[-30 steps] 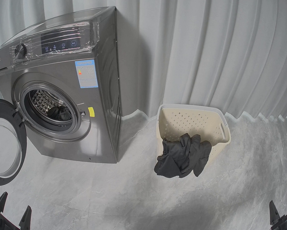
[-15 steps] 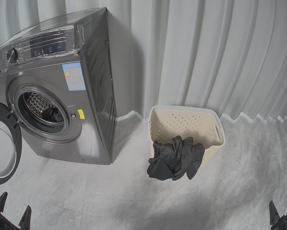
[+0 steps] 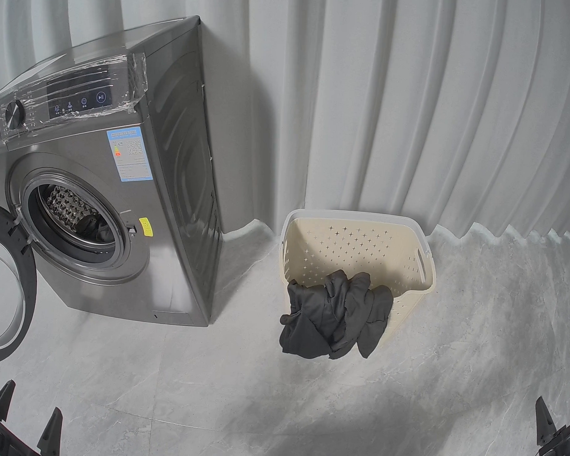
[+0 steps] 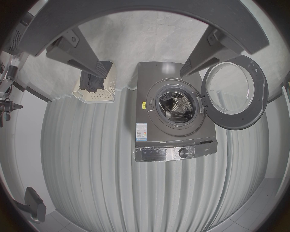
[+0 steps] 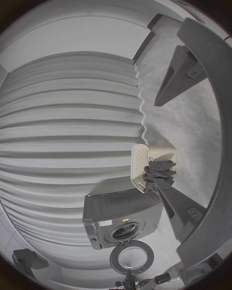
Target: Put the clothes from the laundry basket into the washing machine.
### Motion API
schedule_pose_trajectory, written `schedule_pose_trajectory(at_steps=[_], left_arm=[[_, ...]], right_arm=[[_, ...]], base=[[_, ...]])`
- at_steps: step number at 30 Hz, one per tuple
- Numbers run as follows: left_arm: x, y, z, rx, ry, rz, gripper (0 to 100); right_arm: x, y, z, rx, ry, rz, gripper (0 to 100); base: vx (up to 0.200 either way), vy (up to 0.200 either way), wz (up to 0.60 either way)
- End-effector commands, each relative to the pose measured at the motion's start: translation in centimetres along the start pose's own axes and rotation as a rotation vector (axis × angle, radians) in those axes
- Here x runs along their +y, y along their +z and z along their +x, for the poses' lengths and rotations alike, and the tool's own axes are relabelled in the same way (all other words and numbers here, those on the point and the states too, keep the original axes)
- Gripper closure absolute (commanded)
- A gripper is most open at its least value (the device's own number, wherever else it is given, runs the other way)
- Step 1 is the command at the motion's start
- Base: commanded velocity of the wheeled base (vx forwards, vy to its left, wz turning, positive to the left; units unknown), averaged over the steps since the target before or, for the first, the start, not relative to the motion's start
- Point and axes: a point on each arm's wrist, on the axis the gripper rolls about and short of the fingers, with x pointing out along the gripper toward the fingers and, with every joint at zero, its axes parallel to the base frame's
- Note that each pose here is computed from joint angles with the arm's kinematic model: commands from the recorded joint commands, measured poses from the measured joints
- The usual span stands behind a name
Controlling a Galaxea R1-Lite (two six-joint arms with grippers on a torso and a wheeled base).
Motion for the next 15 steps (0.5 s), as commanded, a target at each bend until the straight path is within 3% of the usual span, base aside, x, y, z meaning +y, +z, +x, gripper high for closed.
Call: schedule_pose_trajectory(at_steps=[1, 6, 11, 12, 15], left_arm=[[0.0, -0.5, 0.0, 0.0, -0.001, 0.0, 0], [0.0, -0.5, 0.0, 0.0, -0.001, -0.001, 0], [0.0, -0.5, 0.0, 0.0, -0.001, -0.001, 0], [0.0, -0.5, 0.0, 0.0, -0.001, -0.001, 0], [0.0, -0.5, 0.0, 0.0, -0.003, -0.001, 0]], right_arm=[[0.0, -0.5, 0.0, 0.0, 0.002, -0.009, 0], [0.0, -0.5, 0.0, 0.0, 0.008, -0.015, 0], [0.0, -0.5, 0.0, -0.003, 0.008, -0.015, 0], [0.0, -0.2, 0.0, -0.016, 0.01, -0.017, 0], [0.0, 3.5, -1.2, -0.174, 0.007, -0.006, 0]], base=[[0.0, 0.0, 0.0], [0.0, 0.0, 0.0], [0.0, -0.2, 0.0], [0.0, -0.2, 0.0], [0.0, 0.0, 0.0]])
